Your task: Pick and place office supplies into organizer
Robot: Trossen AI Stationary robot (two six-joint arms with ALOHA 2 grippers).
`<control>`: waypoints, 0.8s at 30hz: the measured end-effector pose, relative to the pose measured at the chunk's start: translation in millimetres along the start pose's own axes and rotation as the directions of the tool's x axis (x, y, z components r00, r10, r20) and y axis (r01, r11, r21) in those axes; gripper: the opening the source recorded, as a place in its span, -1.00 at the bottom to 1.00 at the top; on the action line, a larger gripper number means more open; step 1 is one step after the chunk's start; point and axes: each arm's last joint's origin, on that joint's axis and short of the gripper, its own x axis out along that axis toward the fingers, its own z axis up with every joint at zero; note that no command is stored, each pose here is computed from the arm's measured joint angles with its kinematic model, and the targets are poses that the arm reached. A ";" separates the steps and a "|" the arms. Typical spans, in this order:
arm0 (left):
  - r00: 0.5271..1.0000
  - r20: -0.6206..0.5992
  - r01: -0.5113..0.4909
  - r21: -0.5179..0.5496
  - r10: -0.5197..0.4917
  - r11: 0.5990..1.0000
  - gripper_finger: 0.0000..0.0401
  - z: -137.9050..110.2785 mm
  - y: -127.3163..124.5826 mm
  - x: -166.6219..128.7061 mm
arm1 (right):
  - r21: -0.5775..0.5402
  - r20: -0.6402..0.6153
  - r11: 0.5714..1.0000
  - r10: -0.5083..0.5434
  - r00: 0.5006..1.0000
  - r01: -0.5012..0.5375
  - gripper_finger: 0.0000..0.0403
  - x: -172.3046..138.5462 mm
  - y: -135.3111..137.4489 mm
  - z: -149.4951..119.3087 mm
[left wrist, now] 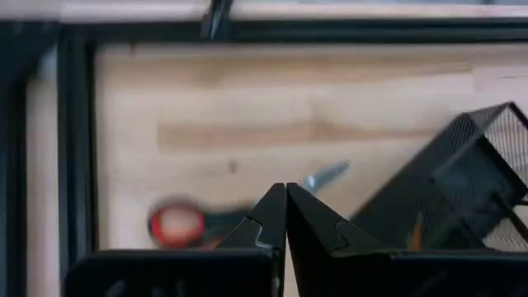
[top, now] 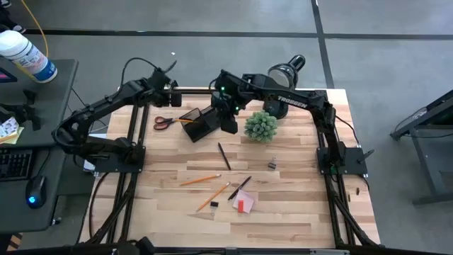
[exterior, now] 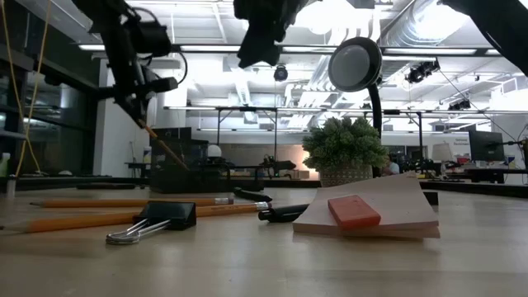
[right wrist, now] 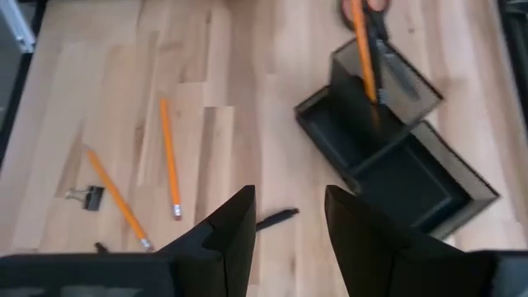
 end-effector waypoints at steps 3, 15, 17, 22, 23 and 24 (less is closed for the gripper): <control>0.991 -0.112 0.076 0.059 -0.069 0.995 -1.00 6.5 6.8 15.3 | 0.008 0.004 1.000 -0.009 1.000 0.009 -0.31 -1.8 -5.7 -0.7; 0.911 -0.411 0.098 0.303 0.037 0.948 -1.00 -3.4 19.1 48.9 | -0.087 0.057 0.995 0.054 0.997 -0.049 -0.31 0.9 3.7 5.6; 0.918 -0.395 0.108 0.352 0.043 0.930 -1.00 -2.2 19.0 49.5 | -0.096 0.057 0.994 0.056 0.997 -0.050 -0.31 1.1 4.7 5.9; 0.927 -0.372 0.104 0.379 0.049 0.920 -1.00 -0.1 18.0 52.1 | -0.103 0.058 0.993 0.057 0.997 -0.051 -0.31 1.1 4.6 5.9; 0.927 -0.372 0.094 0.356 0.049 0.930 -1.00 0.1 17.9 53.1 | -0.106 0.057 0.993 0.057 0.997 -0.051 -0.31 1.1 4.6 5.8; 0.926 -0.374 0.083 0.330 0.050 0.940 -1.00 0.2 17.7 54.4 | -0.108 0.057 0.993 0.057 0.997 -0.051 -0.31 1.1 4.6 5.8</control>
